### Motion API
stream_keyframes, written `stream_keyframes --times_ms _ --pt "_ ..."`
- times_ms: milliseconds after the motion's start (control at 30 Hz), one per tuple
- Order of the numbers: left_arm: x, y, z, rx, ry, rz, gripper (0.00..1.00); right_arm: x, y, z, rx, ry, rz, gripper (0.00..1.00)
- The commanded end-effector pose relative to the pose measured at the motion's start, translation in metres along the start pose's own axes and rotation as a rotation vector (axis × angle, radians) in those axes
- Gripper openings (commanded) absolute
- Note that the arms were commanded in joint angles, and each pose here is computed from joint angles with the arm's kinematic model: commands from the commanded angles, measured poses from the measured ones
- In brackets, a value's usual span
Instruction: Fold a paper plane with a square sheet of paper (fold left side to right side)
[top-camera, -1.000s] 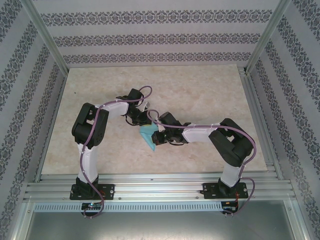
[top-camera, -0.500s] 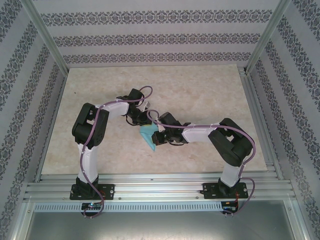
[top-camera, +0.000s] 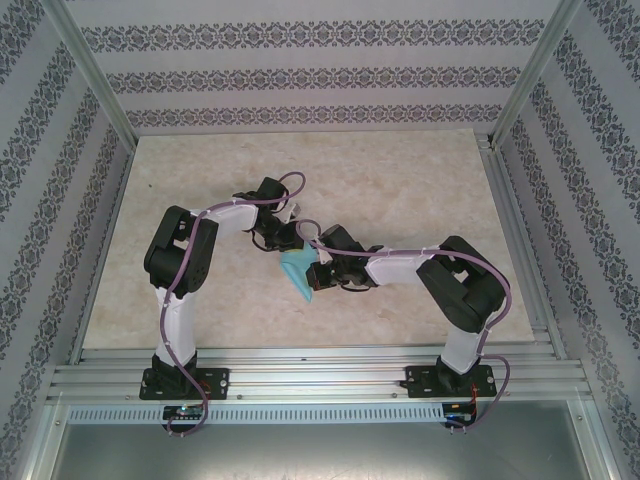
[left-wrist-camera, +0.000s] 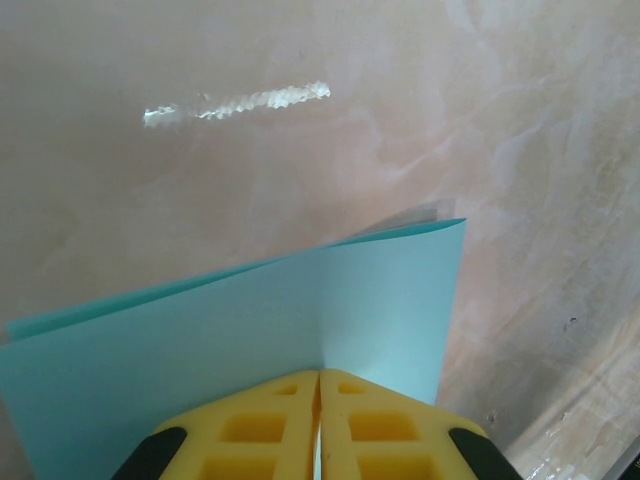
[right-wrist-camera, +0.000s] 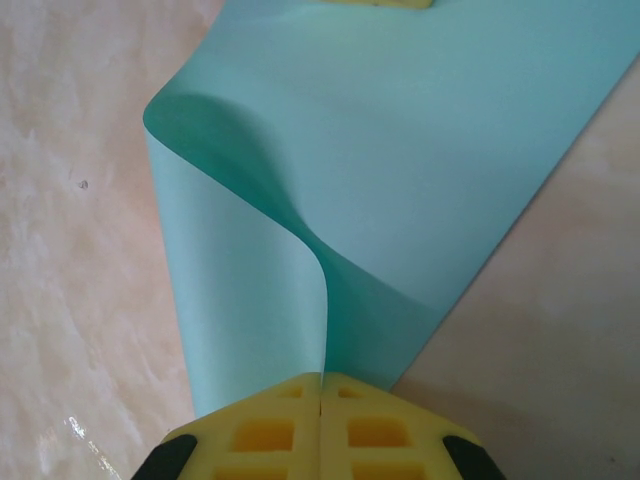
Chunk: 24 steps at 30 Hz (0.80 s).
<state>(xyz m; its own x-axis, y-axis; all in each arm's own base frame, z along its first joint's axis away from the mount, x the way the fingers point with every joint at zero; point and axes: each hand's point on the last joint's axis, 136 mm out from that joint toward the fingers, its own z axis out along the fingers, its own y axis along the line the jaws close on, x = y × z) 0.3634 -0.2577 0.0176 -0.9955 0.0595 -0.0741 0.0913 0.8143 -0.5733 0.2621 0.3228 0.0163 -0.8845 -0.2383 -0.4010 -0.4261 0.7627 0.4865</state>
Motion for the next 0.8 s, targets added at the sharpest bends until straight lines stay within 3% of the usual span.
stream_keyframes --times_ms 0,767 --pt "0.0197 0.0258 0.0233 -0.099 0.07 -0.01 0.09 -0.0044 -0.0043 -0.0006 0.01 -0.025 0.014 0.0" --pt "0.0196 0.0252 0.0239 -0.098 0.071 -0.008 0.09 -0.0084 -0.0067 -0.0086 0.025 -0.043 0.018 0.0"
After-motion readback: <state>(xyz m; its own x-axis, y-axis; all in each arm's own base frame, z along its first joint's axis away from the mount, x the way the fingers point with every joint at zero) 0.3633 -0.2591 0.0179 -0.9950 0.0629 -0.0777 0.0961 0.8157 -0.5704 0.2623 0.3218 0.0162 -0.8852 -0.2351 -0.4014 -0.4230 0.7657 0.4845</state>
